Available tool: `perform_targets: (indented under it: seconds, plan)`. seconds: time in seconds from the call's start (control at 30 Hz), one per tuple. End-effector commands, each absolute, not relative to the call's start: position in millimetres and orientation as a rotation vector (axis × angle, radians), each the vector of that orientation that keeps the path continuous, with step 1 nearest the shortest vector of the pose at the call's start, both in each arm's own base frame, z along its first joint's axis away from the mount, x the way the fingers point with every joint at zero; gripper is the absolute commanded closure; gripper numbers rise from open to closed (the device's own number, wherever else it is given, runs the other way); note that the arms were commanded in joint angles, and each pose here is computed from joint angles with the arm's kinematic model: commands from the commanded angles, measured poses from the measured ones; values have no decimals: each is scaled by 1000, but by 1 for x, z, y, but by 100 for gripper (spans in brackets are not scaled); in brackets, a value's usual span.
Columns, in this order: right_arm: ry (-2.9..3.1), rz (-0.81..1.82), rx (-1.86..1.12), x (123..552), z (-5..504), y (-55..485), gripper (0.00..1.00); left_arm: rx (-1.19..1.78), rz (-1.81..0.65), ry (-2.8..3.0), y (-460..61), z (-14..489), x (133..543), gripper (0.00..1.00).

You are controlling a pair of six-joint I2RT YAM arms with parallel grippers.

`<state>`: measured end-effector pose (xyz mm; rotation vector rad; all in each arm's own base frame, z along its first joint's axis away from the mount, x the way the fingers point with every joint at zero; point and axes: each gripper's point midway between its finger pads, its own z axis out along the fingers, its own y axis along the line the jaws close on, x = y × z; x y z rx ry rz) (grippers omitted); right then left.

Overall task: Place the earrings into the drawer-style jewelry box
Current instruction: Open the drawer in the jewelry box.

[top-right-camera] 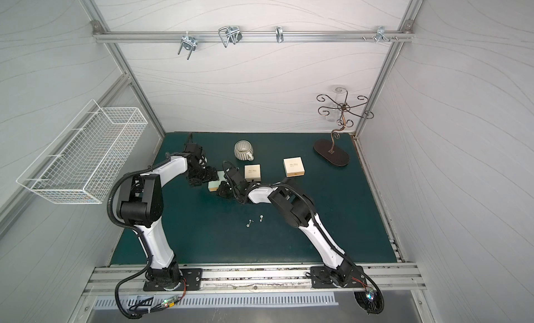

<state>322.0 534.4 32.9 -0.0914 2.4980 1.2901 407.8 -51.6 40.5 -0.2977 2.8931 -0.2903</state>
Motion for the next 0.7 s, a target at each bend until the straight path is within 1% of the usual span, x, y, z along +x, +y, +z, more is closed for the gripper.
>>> perform_targets:
  seconds: [0.0, 0.67]
  plan:
    - [2511, 1306, -121, 303, 42, 539, 100, -293, -201, 2944, -41, 25, 405, 6]
    - [2515, 1327, -161, 274, 50, 533, 100, -286, -193, 2946, -40, 22, 405, 6]
